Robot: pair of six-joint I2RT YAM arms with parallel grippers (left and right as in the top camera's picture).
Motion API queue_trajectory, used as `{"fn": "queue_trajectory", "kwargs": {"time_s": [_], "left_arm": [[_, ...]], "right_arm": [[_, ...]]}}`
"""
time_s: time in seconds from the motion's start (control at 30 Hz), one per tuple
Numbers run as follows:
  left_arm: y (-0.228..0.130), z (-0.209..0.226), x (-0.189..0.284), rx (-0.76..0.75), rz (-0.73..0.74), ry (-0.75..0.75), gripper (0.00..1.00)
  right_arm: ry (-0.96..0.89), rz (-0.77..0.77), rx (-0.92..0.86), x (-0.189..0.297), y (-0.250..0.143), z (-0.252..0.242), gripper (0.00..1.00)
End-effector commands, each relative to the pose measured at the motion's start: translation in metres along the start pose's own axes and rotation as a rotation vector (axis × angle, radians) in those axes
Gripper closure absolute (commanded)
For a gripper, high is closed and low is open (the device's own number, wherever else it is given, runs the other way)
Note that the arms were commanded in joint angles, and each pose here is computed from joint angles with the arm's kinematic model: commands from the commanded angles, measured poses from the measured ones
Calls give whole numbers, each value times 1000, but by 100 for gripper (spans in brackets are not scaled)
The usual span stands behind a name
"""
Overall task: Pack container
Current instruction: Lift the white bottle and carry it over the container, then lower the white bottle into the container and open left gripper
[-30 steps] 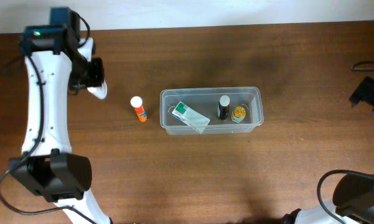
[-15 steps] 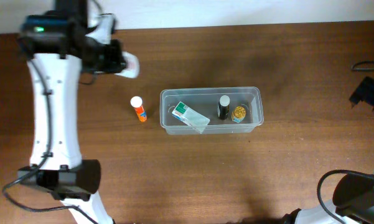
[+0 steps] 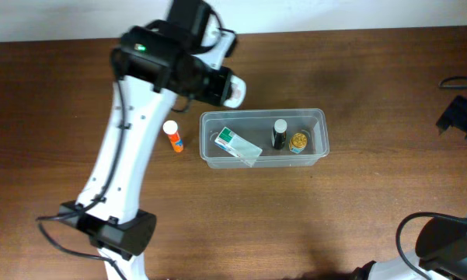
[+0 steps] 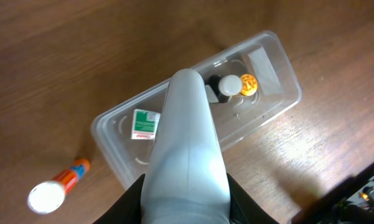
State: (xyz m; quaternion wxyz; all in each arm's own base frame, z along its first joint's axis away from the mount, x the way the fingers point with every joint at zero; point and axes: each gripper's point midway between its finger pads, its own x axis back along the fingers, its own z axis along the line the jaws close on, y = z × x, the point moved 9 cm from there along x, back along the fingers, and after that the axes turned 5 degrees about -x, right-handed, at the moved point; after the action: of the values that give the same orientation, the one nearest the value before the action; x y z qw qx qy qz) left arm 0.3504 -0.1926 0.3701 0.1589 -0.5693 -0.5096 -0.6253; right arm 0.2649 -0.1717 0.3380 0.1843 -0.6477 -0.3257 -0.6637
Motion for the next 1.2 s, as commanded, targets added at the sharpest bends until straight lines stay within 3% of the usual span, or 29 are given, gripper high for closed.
{"fn": "queue_trajectory", "kwargs": {"time_s": [0.0, 0.87, 1.17], "left_arm": [[5, -5, -21, -21, 31, 41, 67], [-9, -31, -159, -69, 345, -7, 67], [-7, -30, -174, -70, 334, -7, 67]], "right_arm": [[3, 9, -10, -3, 1, 0, 2], [3, 9, -9, -3, 1, 0, 2], [3, 9, -9, -3, 1, 0, 2]]}}
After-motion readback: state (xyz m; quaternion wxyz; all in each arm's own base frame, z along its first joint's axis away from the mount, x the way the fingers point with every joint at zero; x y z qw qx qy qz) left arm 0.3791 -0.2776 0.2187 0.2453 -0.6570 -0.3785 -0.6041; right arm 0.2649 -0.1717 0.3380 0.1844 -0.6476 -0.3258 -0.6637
